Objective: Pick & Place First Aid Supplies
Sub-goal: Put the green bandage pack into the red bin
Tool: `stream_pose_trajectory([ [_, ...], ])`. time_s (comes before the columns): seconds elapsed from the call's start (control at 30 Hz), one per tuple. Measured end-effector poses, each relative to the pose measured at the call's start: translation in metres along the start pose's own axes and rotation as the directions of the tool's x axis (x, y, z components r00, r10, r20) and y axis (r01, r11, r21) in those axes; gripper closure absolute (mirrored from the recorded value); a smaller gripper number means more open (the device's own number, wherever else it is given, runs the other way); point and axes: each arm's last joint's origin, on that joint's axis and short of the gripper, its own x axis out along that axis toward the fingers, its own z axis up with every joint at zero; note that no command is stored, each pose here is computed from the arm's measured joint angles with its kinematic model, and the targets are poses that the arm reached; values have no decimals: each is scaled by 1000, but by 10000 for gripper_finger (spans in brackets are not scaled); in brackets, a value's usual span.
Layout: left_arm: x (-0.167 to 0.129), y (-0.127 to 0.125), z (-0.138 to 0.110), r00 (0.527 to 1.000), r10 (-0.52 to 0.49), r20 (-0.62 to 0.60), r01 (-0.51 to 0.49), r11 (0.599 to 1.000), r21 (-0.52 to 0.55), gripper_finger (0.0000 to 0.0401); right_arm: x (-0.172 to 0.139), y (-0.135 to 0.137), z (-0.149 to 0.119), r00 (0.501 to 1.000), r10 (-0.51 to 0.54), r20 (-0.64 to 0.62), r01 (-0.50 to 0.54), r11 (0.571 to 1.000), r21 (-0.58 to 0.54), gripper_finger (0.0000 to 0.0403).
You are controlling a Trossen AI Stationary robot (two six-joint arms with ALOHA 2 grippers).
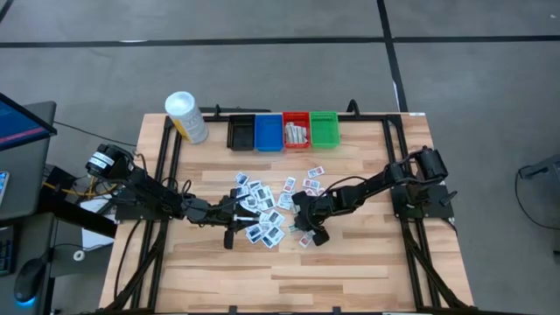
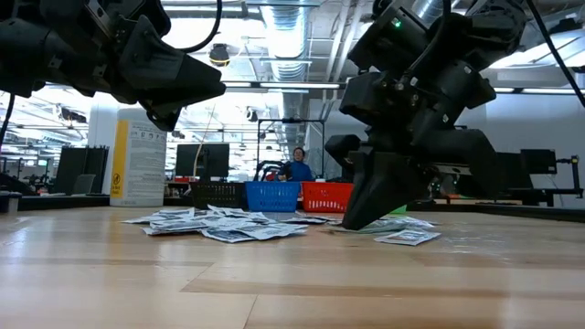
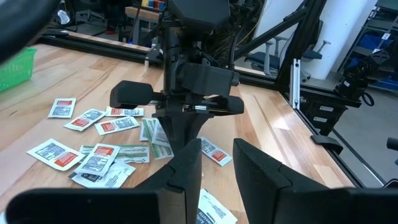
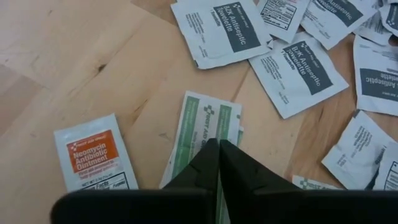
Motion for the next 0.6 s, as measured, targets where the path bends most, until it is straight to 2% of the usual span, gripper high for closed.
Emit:
stream_pose_trajectory([
  [0.23,0,0,0,1000,1,-2,-1,1000,1,308,-14,-2,7,999,-19,30,20,1000,-18,399],
  [0.37,0,0,0,1000,1,-3,-1,1000,1,308,-19,-2,9,999,-28,41,27,999,20,399],
  [0.6,0,0,0,1000,0,-3,0,1000,1,308,-18,-2,11,998,-32,56,30,999,35,358],
])
